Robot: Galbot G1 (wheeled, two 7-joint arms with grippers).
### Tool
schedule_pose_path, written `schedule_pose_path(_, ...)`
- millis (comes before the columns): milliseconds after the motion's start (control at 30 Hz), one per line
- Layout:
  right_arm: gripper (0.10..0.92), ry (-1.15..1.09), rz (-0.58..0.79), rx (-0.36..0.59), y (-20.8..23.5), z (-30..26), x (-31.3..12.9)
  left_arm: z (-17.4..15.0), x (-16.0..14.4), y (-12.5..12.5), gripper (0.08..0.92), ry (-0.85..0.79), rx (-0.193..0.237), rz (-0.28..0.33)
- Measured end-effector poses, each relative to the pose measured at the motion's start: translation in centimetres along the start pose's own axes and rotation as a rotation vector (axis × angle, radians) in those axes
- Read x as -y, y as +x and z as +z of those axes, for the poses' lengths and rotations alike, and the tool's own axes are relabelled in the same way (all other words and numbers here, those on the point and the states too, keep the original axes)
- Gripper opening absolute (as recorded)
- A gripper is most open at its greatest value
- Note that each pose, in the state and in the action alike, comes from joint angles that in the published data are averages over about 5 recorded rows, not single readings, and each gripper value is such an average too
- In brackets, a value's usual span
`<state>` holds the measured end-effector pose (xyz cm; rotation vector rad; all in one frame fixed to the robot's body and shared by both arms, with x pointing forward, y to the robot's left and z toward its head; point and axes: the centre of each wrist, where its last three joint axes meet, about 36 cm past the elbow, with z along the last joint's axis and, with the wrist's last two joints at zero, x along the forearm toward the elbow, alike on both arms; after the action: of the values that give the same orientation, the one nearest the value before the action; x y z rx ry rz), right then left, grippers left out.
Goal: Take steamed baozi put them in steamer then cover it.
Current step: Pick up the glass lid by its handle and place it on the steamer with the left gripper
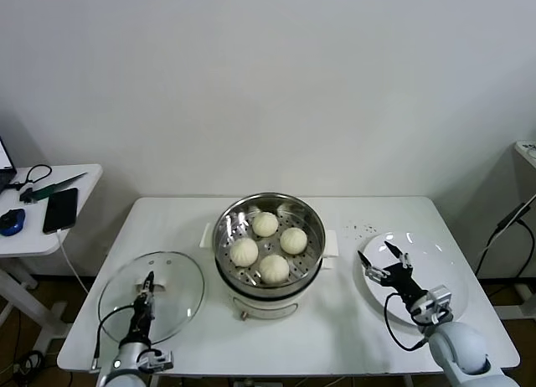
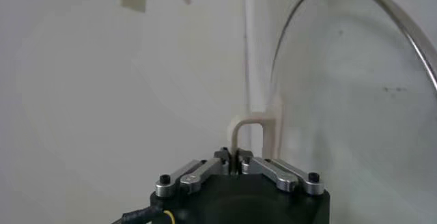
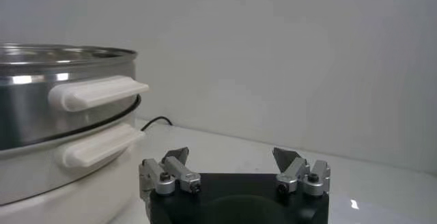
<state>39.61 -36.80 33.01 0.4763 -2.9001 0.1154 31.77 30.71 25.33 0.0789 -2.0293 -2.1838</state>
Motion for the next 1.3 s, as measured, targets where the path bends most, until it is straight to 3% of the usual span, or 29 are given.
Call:
schedule_pose_path(367,0.823,0.007,0.012,-0.001,0.2,0.0,0.6,0.9,-3.9,1.2,0.14,0.023,-0.035,-0.089)
schedule_pose_path(800,0.823,0.04,0.017,-0.008,-0.2,0.0,1.4,0.5,-11.4,3.1,0.14,-0.008,-0.107,-0.203)
schedule_pose_path(1033,0.823,0.062,0.015,-0.012,-0.6,-0.1,1.8,-1.1,-15.5,2.9,0.14,-0.023,-0.092,-0.242)
schedule_pose_path(1300,0.823,0.079,0.012,-0.013,-1.4,0.1,1.8,-4.4,-18.4,2.1,0.14,-0.023,-0.044,-0.22)
